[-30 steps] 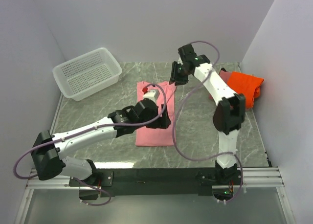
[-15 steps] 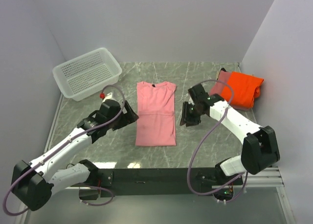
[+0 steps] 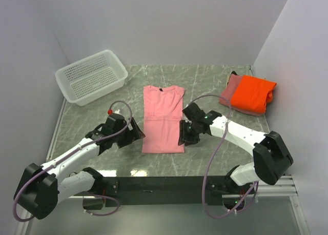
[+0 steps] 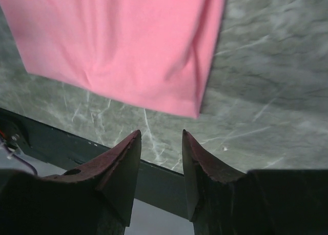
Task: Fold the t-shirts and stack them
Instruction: Fold the tshirt
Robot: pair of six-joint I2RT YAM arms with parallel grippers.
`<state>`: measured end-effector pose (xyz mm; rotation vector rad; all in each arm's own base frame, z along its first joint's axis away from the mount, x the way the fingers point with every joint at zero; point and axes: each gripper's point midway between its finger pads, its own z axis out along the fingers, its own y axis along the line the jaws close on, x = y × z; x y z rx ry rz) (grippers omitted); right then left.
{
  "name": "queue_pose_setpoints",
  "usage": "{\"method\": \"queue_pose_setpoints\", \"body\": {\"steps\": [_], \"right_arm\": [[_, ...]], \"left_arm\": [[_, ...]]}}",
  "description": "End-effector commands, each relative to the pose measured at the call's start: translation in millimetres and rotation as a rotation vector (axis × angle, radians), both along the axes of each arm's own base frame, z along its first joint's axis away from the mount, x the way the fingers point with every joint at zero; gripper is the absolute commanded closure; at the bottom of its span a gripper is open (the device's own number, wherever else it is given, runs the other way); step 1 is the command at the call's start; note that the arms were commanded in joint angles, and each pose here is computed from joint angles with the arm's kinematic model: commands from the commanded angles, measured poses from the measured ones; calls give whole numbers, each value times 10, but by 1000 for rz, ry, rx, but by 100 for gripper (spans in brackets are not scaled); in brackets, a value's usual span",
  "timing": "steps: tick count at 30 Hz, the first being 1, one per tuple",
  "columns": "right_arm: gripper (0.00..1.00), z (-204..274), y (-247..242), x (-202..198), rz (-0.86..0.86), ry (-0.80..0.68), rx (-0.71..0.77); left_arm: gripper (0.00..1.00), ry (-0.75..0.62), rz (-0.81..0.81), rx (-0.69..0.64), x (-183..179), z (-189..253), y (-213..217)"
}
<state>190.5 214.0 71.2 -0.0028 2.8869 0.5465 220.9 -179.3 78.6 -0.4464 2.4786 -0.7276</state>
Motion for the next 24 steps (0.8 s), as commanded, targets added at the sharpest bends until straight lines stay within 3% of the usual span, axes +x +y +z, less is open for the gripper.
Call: {"method": "queue_pose_setpoints", "body": {"steps": [1, 24], "right_arm": [[55, -100, 86, 5, -28, -11, -19], [54, -714, -53, -150, -87, 99, -127]], "left_arm": [[11, -16, -20, -77, -3, 51, -106], [12, 30, -15, -44, -263, -193, 54]]}}
